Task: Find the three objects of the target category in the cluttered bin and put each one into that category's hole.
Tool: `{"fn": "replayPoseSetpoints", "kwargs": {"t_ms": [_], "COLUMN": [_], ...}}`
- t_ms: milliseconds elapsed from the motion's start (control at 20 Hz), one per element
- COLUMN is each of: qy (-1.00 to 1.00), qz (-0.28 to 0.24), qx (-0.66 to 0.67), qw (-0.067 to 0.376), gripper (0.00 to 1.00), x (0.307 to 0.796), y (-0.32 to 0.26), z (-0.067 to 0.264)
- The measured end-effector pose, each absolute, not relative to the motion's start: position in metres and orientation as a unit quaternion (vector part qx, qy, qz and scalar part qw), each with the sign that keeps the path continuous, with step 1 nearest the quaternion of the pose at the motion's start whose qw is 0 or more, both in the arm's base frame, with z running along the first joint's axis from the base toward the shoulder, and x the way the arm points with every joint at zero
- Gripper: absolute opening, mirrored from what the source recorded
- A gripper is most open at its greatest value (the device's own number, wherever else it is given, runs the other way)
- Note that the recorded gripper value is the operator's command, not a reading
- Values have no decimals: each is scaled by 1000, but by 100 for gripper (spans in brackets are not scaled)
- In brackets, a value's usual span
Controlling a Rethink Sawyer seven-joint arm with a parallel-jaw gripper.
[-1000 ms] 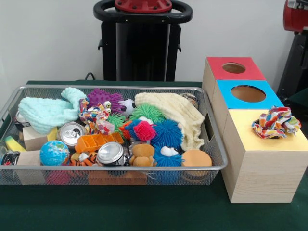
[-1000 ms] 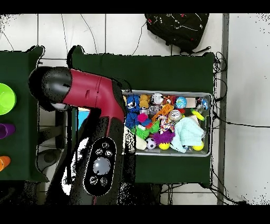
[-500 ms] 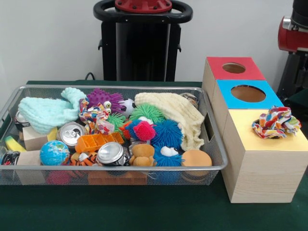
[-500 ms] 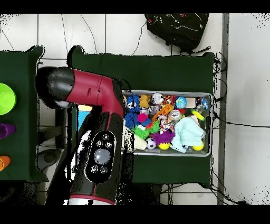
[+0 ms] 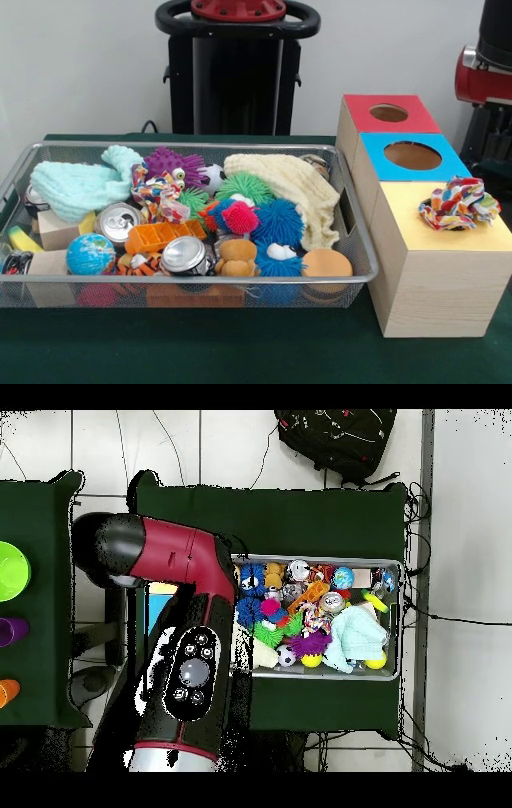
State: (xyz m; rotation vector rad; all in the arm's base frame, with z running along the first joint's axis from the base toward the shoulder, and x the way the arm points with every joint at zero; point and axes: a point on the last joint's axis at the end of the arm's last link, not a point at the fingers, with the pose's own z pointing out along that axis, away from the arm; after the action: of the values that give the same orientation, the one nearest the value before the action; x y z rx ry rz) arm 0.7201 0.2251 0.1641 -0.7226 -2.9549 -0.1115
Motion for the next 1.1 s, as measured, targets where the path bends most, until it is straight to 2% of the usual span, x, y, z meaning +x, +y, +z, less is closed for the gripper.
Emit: {"fn": "replayPoseSetpoints", "kwargs": {"t_ms": [600,1100], "qy": [-970,-969], "qz": [-33,-23], "qx": [-240,-247], "qw": [35,6], "gripper": [0,0], "x": [726,738], "y": [221,207], "z": [149,104]}}
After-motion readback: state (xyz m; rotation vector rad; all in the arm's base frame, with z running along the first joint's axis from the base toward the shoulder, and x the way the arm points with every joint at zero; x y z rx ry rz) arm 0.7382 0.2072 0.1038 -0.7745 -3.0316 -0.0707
